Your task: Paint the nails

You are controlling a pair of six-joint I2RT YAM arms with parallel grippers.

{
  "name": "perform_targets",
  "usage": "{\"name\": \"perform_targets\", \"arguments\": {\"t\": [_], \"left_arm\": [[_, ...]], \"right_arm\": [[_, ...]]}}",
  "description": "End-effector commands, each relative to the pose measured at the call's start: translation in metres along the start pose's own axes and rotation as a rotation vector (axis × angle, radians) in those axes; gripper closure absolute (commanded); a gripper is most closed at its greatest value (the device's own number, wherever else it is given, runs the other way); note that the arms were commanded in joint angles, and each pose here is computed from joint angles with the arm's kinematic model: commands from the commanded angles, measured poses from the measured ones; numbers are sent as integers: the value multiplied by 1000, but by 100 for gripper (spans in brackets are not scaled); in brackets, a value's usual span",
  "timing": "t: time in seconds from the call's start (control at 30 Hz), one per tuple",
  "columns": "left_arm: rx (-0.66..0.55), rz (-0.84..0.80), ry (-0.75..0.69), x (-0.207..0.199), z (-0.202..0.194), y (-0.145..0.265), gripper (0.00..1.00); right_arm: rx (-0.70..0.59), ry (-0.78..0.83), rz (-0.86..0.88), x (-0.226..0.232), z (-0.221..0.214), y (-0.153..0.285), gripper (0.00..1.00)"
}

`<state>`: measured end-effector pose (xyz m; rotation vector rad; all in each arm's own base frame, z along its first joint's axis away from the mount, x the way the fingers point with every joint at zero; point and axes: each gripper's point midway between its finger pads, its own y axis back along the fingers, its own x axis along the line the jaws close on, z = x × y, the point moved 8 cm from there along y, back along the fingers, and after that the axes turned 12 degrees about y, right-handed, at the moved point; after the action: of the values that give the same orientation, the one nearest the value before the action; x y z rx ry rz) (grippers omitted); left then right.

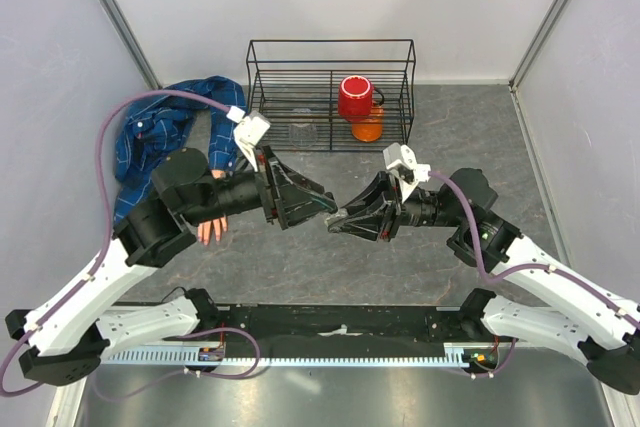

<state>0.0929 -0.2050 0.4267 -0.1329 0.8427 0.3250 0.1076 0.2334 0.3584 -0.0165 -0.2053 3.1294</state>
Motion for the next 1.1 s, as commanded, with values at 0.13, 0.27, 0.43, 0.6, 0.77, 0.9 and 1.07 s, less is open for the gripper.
{"name": "perform_targets", "arguments": {"t": [0.13, 0.27, 0.43, 0.6, 0.77, 0.9, 1.07], "left_arm": [[95, -143, -67, -10, -2, -8, 41], [84, -149, -94, -13, 2, -10, 44], [118, -167, -115, -11, 3, -20, 64], [81, -67, -132, -1, 8, -25, 98], [-99, 278, -111, 28, 28, -33, 98], [-161, 553, -94, 46, 24, -55, 98], [-267, 736, -42, 56, 31, -82, 98]], "right_arm": [[-104, -11, 109, 8, 18, -1, 100], [-87, -8, 90, 4, 15, -3, 100], [-69, -3, 79, 0, 11, -5, 100], [-22, 25, -20, -12, 7, -5, 100], [110, 75, -358, -45, -4, -7, 100], [226, 222, -775, -52, -2, -19, 100], [257, 311, -1071, -41, -8, -38, 100]]}}
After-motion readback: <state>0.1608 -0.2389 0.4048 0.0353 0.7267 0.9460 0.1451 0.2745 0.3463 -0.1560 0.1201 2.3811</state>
